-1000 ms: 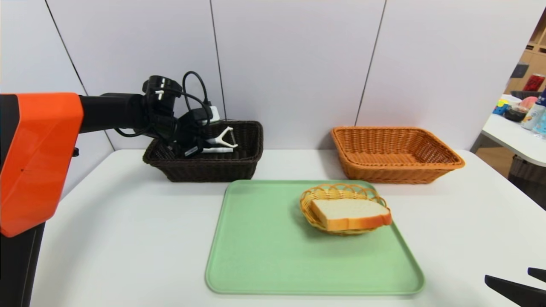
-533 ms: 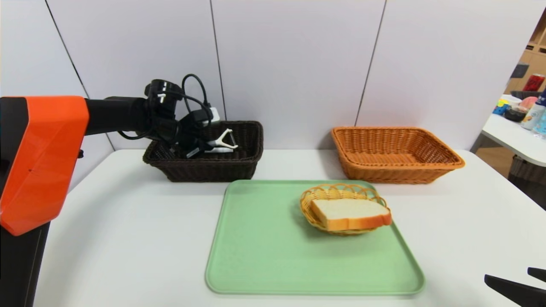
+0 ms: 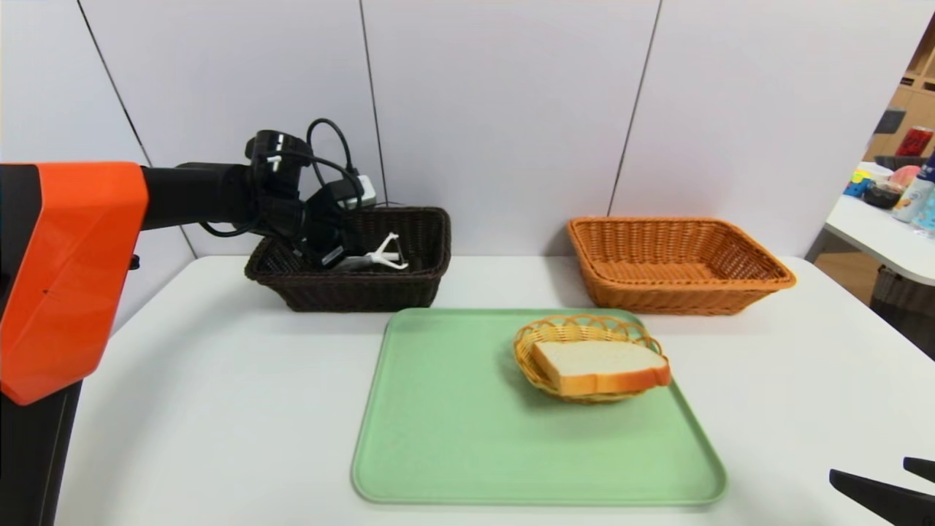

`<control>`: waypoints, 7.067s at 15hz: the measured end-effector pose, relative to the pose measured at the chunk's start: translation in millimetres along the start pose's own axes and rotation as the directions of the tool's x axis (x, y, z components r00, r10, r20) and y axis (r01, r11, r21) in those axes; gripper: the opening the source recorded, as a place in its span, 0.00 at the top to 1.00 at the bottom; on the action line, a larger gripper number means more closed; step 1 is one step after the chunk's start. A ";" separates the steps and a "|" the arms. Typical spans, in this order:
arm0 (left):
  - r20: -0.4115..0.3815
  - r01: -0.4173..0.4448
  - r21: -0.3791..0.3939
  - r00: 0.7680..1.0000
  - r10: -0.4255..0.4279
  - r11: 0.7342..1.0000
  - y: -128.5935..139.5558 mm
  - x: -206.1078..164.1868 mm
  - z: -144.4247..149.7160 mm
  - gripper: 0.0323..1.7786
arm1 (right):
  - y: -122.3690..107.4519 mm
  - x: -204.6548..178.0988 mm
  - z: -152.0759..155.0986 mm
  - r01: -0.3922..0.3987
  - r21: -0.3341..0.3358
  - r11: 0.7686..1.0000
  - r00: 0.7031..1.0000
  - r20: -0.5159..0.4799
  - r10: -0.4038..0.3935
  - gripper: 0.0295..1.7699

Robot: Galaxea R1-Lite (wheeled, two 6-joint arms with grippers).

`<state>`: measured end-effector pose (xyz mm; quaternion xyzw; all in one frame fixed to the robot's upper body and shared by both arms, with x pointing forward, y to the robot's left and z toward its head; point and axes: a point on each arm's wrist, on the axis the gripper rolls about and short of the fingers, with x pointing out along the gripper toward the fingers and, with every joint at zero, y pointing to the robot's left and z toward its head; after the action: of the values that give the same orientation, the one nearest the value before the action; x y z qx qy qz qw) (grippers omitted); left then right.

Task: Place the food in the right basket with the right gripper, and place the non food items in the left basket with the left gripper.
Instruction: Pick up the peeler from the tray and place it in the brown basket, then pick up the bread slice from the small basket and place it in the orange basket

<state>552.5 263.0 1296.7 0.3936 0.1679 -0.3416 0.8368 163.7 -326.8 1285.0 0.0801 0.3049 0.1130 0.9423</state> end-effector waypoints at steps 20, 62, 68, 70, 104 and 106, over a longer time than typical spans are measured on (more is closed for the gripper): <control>-0.092 -0.170 -0.730 0.984 0.152 0.662 -27.6 -98.6 90.5 0.09 | 0.7 0.0 2.7 -0.011 -0.007 1.000 1.000 0.008 0.011 0.04; -0.038 0.126 -0.679 0.978 -0.206 0.723 -171.3 -192.9 74.5 0.05 | 42.8 45.1 66.3 -0.237 -0.381 0.894 0.970 -0.050 0.236 0.04; -0.029 0.127 -0.665 0.980 -0.195 0.736 -169.7 -186.2 76.0 0.05 | 48.8 68.5 72.2 -0.219 -0.679 0.700 0.974 -0.109 0.199 0.04; -0.011 0.129 -0.659 0.984 -0.180 0.741 -168.3 -182.3 77.5 0.05 | 55.4 72.3 74.8 -0.210 -0.755 0.621 0.975 -0.111 0.194 0.04; -0.017 0.130 -0.666 0.982 -0.188 0.735 -167.5 -143.2 76.2 0.05 | 110.2 150.4 60.0 -0.069 -0.908 0.414 0.997 -0.047 0.063 0.04; -0.018 0.130 -0.665 0.982 -0.189 0.735 -167.6 -142.3 76.1 0.05 | 108.4 151.1 62.4 -0.055 -0.905 0.422 0.998 -0.036 0.051 0.04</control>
<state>334.4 190.1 1332.0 0.0703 0.3461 -0.3135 0.8814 302.1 -188.1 1274.7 -0.4289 0.1956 0.2884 0.8334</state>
